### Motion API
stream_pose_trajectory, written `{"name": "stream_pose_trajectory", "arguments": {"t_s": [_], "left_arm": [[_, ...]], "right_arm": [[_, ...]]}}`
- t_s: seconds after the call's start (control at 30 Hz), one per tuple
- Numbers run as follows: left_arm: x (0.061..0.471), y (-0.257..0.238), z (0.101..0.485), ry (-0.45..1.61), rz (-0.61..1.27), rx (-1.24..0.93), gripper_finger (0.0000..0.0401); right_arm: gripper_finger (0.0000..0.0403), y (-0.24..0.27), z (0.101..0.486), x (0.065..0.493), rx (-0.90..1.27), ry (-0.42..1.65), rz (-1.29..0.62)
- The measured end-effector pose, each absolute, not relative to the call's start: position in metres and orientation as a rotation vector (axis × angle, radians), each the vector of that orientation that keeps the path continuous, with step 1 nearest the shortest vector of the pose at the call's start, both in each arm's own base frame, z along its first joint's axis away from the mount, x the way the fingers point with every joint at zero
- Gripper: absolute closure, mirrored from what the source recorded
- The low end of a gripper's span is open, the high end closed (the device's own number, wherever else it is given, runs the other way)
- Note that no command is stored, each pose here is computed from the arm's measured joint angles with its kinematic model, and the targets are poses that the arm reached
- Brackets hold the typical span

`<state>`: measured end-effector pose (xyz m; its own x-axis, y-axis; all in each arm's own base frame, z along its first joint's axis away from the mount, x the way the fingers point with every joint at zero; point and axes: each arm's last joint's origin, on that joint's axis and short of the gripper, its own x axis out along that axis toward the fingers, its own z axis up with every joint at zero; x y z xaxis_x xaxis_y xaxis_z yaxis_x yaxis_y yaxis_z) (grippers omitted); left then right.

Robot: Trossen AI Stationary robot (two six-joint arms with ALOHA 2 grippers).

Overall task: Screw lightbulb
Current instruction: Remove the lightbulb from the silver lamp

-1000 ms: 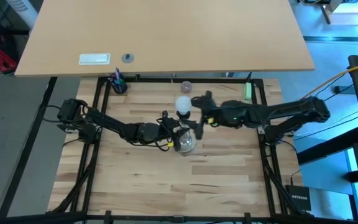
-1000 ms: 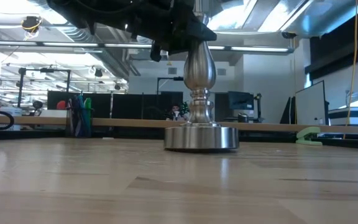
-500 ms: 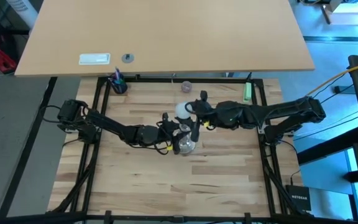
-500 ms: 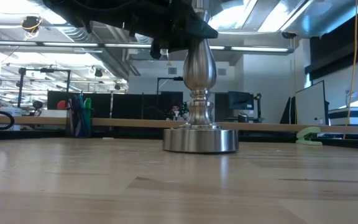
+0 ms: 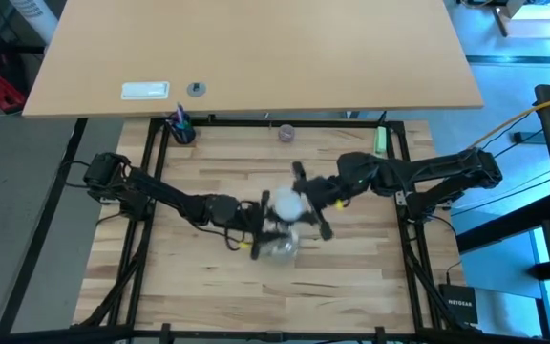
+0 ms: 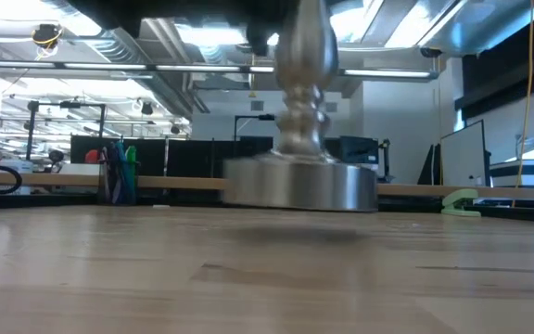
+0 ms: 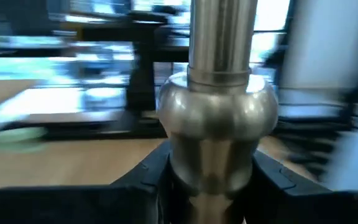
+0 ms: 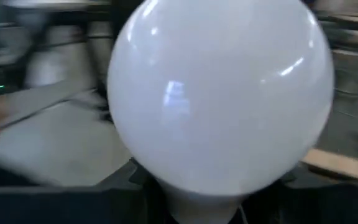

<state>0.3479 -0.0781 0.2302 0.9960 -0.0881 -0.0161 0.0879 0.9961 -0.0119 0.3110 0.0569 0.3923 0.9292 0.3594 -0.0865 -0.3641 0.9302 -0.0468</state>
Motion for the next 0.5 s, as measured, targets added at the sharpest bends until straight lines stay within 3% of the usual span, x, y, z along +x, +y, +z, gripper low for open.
{"name": "stream_pose_trajectory", "arguments": {"t_s": [0.13, 0.23, 0.37, 0.5], "left_arm": [[0.3483, -0.0797, 0.2338, 0.018, -0.327, -0.064, 0.0282], [0.3492, -0.0777, 0.2377, 0.013, -0.429, -0.097, 0.0282], [0.3494, -0.0766, 0.2379, 0.013, -0.437, -0.101, 0.0282], [0.3499, -0.0746, 0.2383, 0.007, -0.358, -0.087, 0.0282]], "right_arm": [[0.0253, 0.0642, 0.3929, 0.3079, -0.092, 0.041, 0.667], [0.0254, 0.0661, 0.3935, 0.3079, -0.112, 0.008, 0.775], [0.0254, 0.0660, 0.3929, 0.3085, -0.122, 0.013, 0.744], [0.0247, 0.0625, 0.3942, 0.3098, -0.097, 0.037, 0.545]]}}
